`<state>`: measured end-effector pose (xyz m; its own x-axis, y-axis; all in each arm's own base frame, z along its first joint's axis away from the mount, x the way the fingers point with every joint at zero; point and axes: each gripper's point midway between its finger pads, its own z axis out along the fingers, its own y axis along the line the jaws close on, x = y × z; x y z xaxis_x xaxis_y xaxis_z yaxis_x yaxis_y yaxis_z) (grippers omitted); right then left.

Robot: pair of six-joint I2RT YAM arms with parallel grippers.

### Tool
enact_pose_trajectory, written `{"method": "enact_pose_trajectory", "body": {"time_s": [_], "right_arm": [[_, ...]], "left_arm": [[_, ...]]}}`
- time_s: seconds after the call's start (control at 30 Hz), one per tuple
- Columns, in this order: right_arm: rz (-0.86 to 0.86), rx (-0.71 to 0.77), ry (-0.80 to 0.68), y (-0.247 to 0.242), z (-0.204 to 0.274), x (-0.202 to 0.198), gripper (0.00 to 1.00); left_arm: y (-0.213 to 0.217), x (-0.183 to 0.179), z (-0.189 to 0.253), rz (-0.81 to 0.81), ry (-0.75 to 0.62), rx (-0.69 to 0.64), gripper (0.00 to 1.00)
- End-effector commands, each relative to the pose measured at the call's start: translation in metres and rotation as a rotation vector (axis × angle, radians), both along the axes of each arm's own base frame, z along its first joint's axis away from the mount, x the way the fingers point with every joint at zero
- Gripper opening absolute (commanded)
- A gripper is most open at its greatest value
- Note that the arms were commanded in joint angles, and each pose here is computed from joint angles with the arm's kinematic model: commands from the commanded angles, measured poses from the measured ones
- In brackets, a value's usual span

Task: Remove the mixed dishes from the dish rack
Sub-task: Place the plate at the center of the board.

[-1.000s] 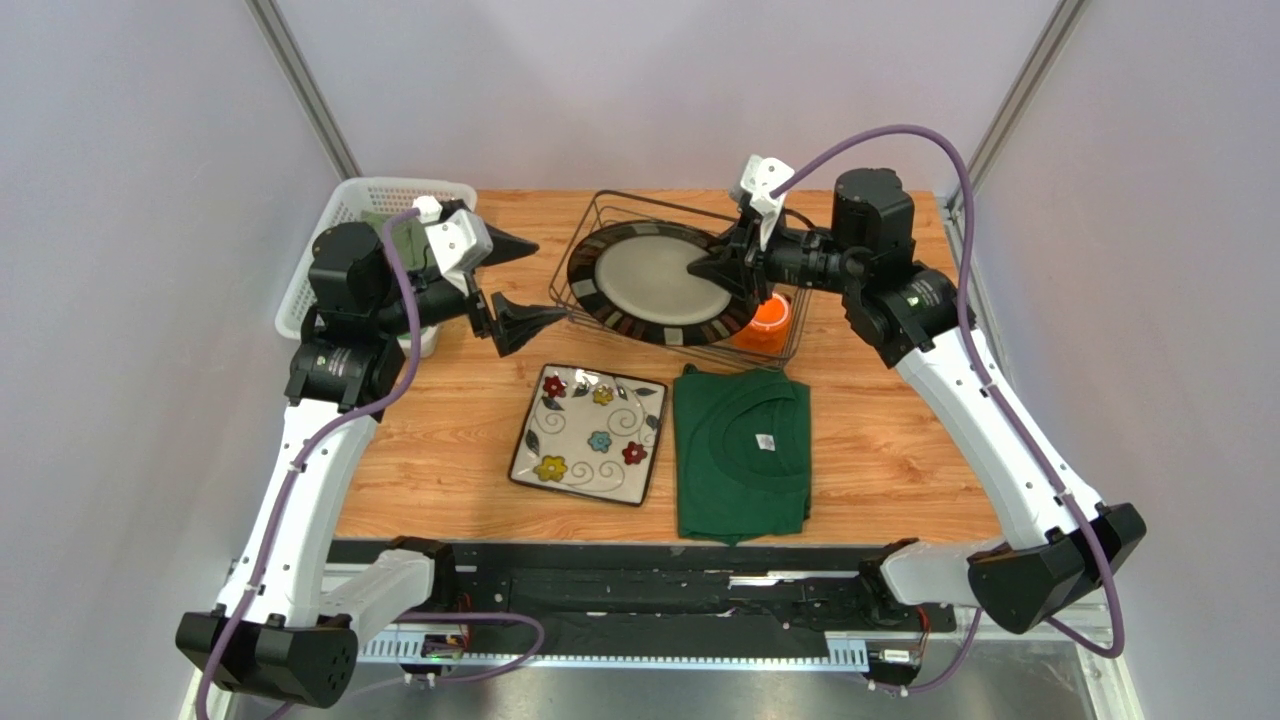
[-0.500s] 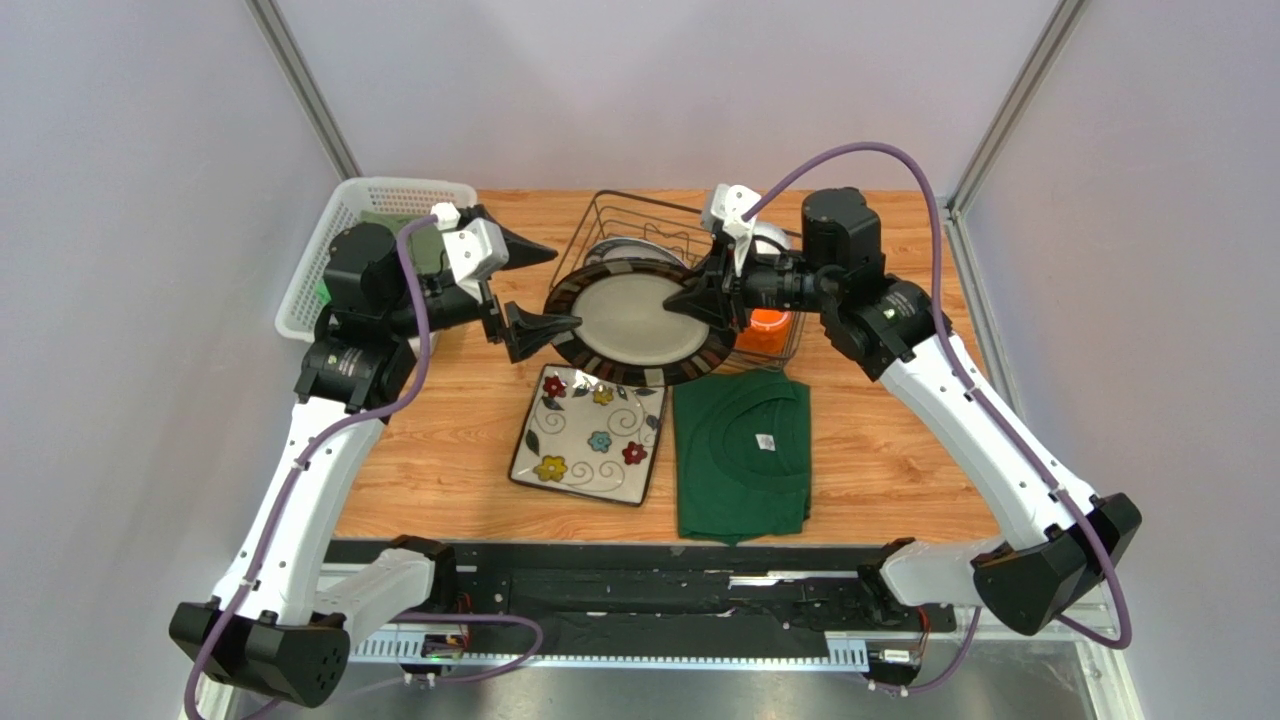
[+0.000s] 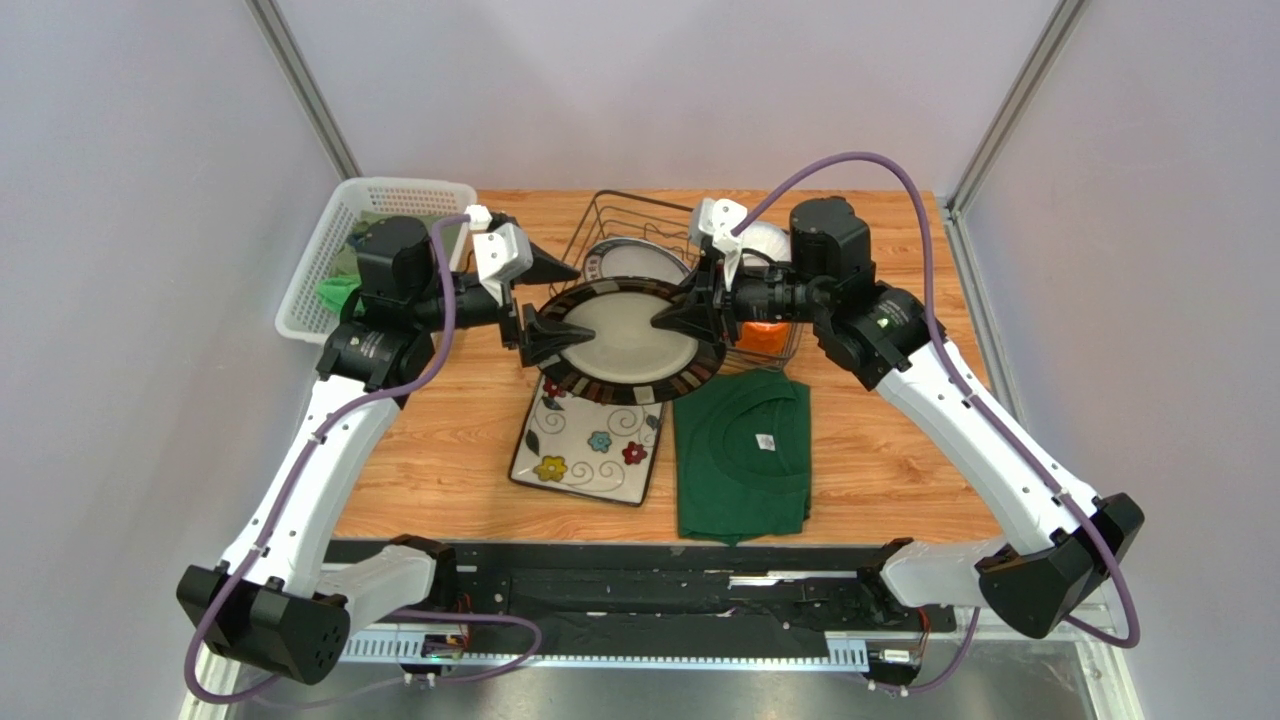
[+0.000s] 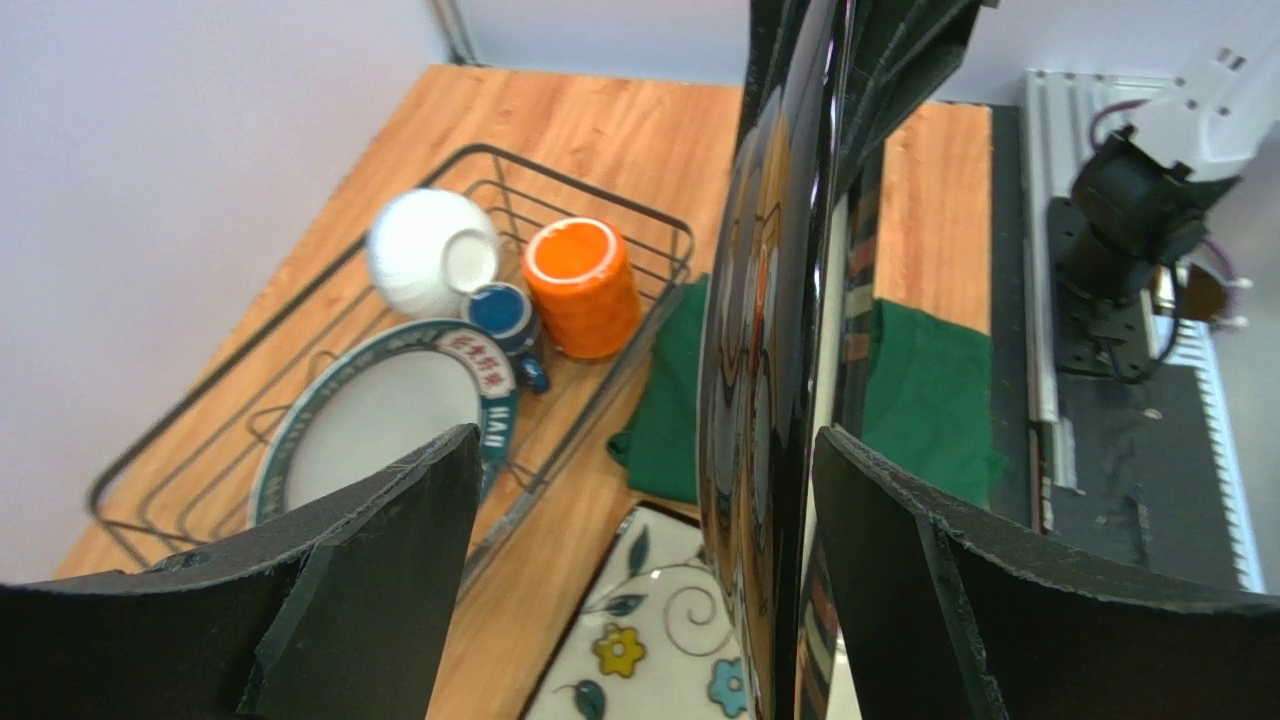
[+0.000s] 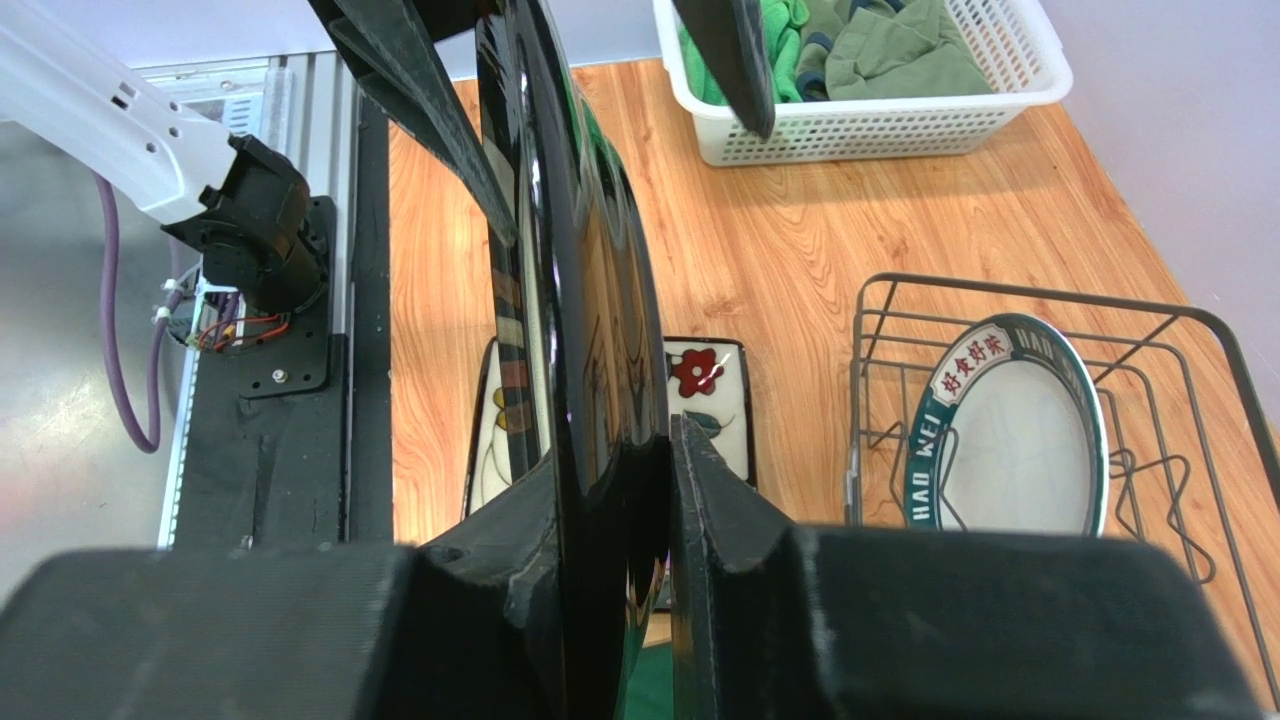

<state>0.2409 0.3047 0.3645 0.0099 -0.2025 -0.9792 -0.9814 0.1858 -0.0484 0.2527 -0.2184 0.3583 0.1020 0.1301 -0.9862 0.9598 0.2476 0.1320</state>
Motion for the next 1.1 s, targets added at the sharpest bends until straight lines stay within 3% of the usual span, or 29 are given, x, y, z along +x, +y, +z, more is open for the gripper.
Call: {"method": "enact_pose_trajectory", "body": {"time_s": [0.0, 0.07, 0.2, 0.33, 0.47, 0.53, 0.63, 0.67, 0.83, 1.07], "right_arm": [[0.049, 0.151, -0.170, 0.002, 0.068, -0.019, 0.00], [0.050, 0.148, -0.167, 0.003, 0.067, -0.019, 0.00], [0.048, 0.141, -0.175, 0.005, 0.065, -0.017, 0.00], [0.041, 0.133, -0.174, 0.005, 0.061, -0.016, 0.00], [0.040, 0.130, -0.177, 0.006, 0.059, -0.016, 0.01], [0.035, 0.125, -0.175, 0.006, 0.057, -0.014, 0.01], [0.029, 0.118, -0.184, 0.005, 0.055, -0.013, 0.02], [0.028, 0.111, -0.183, 0.005, 0.051, -0.013, 0.02], [0.013, 0.098, -0.184, 0.003, 0.044, -0.010, 0.08], [-0.054, 0.081, -0.188, -0.003, 0.038, -0.002, 0.25]], "left_arm": [[-0.008, -0.020, 0.006, -0.114, -0.013, -0.002, 0.85], [-0.010, -0.025, 0.001, -0.133, 0.010, 0.000, 0.83], [-0.010, -0.030, -0.006, -0.150, 0.033, 0.010, 0.66], [-0.009, -0.034, -0.008, -0.154, 0.037, 0.014, 0.59], [-0.009, -0.036, -0.009, -0.156, 0.043, 0.014, 0.42], [-0.009, -0.036, -0.010, -0.156, 0.046, 0.015, 0.38], [-0.008, -0.036, -0.012, -0.153, 0.051, 0.019, 0.13], [-0.008, -0.037, -0.011, -0.151, 0.047, 0.019, 0.00], [-0.005, -0.034, -0.013, -0.117, 0.052, 0.031, 0.00], [0.008, -0.023, -0.016, -0.022, 0.075, 0.024, 0.00]]}}
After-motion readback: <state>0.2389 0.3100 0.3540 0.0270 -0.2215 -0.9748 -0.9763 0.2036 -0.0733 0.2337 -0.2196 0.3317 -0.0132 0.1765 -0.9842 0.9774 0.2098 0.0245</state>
